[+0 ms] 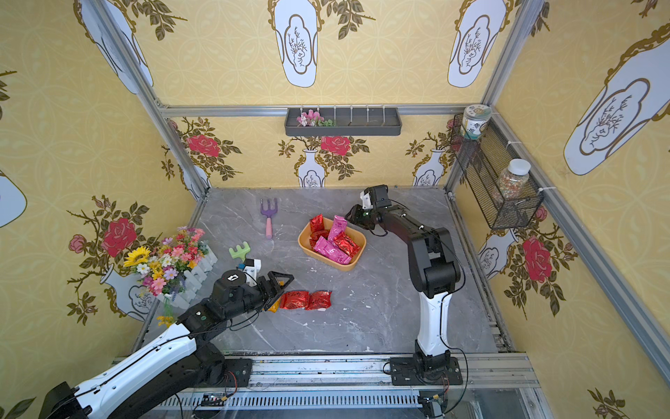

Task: Take the tea bags out of the storage box
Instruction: Pick up the tea bag from the storage box.

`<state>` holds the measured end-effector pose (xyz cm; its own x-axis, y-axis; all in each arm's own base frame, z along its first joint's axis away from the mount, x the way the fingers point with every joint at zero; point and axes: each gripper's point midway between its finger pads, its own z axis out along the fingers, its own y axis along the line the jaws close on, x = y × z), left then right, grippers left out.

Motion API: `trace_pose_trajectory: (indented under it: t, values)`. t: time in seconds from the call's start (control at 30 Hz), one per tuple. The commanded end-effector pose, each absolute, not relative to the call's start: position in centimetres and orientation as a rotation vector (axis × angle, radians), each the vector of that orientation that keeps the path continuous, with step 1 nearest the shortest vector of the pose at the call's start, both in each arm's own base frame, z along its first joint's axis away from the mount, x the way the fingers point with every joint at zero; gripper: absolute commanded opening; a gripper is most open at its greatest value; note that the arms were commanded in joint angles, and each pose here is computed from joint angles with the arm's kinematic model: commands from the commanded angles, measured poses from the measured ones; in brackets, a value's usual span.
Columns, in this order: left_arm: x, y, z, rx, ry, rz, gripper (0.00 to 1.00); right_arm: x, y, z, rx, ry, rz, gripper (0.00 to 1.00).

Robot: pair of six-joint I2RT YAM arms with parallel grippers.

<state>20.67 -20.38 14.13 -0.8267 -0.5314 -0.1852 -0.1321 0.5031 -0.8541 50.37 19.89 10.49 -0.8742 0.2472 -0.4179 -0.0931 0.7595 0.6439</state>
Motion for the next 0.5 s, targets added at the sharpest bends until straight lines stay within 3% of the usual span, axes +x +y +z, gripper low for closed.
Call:
trace_pose_trajectory:
  t: [0.0,0.47]
  values:
    - [20.6,-20.6,14.4,-0.537,2.329,-1.276,0.84,51.4,20.6,11.2,0.067,2.412,0.997,0.43]
    - [20.9,-20.9,13.9,-0.561,2.337,-1.282,0.84,51.7,21.6,11.2,0.011,2.348,1.175,0.41]
